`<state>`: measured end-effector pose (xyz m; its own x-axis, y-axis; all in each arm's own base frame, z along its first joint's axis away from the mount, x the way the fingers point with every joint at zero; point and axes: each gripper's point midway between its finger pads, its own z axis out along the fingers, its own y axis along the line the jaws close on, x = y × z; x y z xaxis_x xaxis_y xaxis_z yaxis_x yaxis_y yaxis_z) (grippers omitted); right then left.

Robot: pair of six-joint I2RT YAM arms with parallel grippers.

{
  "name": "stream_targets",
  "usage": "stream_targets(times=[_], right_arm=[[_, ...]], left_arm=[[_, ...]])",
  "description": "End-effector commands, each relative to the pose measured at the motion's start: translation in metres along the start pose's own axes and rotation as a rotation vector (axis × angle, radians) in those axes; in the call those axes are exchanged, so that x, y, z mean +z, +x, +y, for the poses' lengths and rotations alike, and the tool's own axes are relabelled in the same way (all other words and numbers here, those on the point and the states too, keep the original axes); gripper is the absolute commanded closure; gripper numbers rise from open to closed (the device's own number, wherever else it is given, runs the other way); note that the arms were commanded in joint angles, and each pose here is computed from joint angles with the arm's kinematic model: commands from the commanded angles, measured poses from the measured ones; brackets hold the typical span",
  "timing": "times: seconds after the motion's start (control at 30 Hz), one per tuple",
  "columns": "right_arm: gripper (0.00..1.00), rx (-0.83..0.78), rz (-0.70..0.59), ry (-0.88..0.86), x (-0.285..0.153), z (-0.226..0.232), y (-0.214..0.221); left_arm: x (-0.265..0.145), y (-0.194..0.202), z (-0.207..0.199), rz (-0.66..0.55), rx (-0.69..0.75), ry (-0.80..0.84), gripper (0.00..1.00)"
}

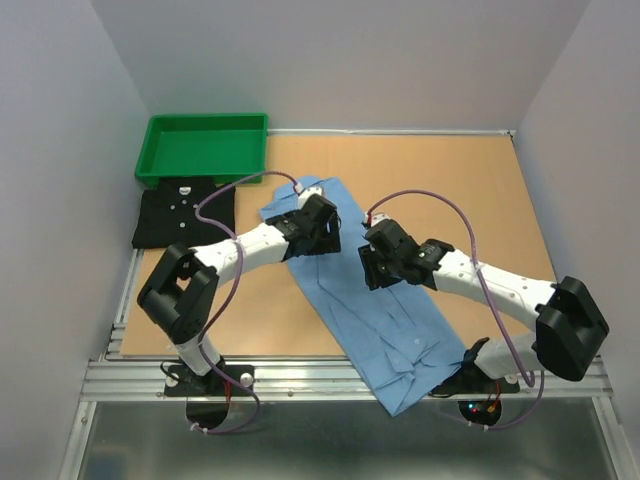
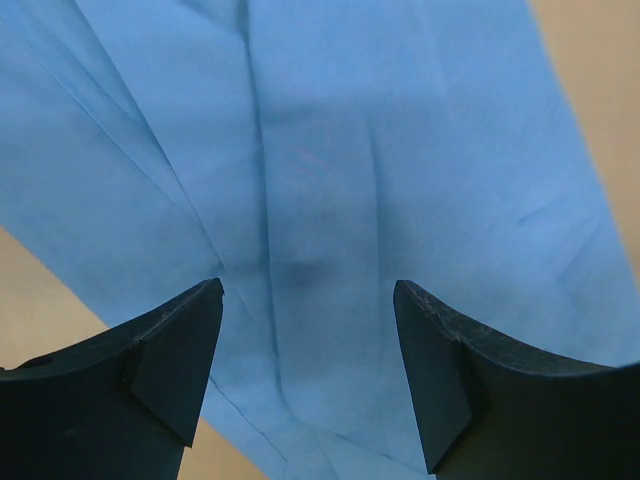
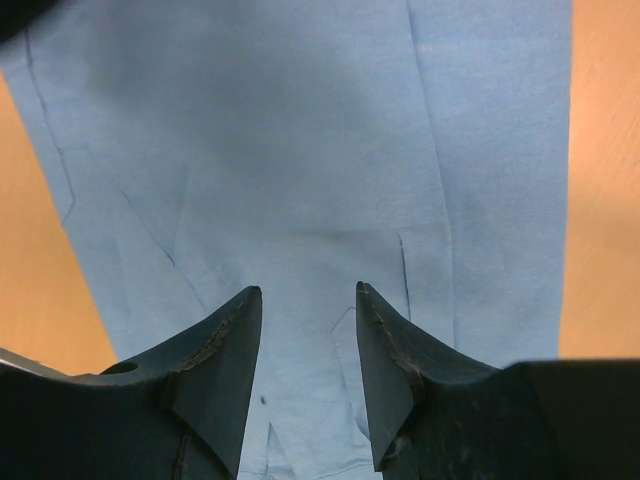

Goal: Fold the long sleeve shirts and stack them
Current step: Fold the shirt

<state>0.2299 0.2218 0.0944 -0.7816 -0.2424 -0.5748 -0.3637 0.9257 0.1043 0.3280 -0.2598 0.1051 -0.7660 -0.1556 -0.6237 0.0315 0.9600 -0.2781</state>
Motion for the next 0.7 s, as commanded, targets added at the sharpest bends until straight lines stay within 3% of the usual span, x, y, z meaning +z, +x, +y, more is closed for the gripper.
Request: stream_targets(times=[0.0,0.2,0.43,0.63,0.67], right_arm=[[0.52,-0.013,0.043,0.028,0.009,-0.007,0.012],[0.52,0.039,0.122,0.050,0.026,-0.012,0.040],[0.52,0.150,0.201,0.040,0.053,-0.008,0.075],[0.52,0.244,0.160,-0.019,0.075,0.010,0.066],[0.52,0.253,0.138,-0.016,0.079,0.011,0.059]], left_arm=[[0.012,0.036,-0.003,0.065,-0.023,-0.017,0.20],[0.044,0.044,0.001,0.083,0.019,-0.083,0.22],[0.091,0.042,0.005,0.108,0.183,-0.153,0.22],[0.132,0.005,0.001,0.068,0.257,-0.162,0.22],[0.137,-0.016,-0.004,0.037,0.242,-0.151,0.22]])
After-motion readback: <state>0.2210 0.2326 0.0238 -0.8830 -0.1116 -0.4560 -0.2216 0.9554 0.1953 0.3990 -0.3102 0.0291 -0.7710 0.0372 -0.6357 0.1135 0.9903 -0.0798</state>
